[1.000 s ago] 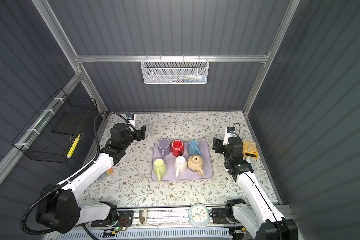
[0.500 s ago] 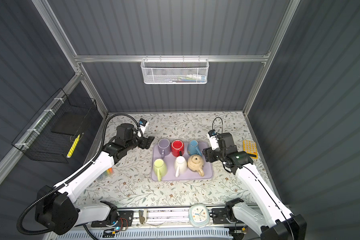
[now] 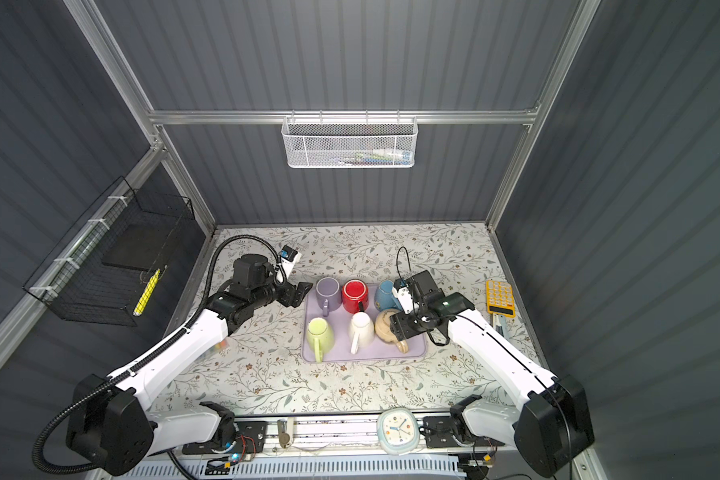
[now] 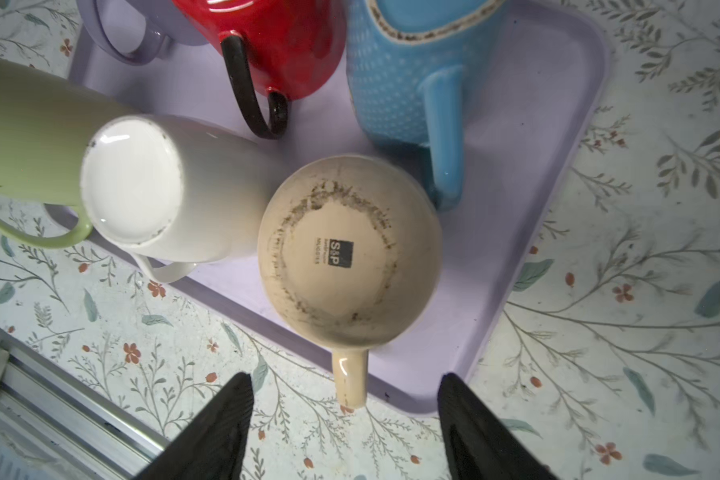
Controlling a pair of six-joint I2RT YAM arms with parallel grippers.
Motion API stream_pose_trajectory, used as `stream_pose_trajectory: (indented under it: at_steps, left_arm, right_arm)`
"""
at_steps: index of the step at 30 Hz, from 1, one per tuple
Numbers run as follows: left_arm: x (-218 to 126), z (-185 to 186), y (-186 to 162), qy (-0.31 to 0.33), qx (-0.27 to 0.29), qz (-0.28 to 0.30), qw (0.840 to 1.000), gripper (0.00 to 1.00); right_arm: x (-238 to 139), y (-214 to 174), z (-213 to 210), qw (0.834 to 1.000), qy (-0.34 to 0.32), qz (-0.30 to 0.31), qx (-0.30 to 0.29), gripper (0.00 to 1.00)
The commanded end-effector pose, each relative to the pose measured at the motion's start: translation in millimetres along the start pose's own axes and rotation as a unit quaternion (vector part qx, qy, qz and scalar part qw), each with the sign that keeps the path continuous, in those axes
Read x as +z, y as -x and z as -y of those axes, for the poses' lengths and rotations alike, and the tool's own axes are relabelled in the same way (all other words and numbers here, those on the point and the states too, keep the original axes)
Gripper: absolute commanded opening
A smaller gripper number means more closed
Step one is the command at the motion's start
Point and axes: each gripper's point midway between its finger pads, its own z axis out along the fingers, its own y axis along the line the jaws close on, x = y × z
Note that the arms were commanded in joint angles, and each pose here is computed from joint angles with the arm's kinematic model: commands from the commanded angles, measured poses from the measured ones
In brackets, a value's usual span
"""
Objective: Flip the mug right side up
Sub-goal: 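Reach the right gripper toward the beige mug while the left arm moves over the tray, then lower the right gripper onto the beige mug and close around it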
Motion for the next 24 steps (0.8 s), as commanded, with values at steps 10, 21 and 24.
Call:
stream_pose_trajectory:
  at_steps: [10, 21, 24]
  left_arm:
    - [-0.7, 11.1, 5.1, -0.025, 0.014, 0.013, 1.0, 0.84]
    - [-2.9, 12.4, 5.5, -0.027, 0.013, 0.017, 0.999, 0.84]
    - [-3.0, 13.3, 6.5, -0.03, 0.013, 0.019, 0.999, 0.84]
  right_arm:
    - [27.0, -35.5, 4.7, 0.996, -0.051, -0.032, 0.071, 0.69]
    - [48.3, -39.1, 1.0, 0.995, -0.046, -0.022, 0.084, 0.65]
    - [52.8, -40.5, 0.8, 0.995, -0.05, -0.024, 0.078, 0.64]
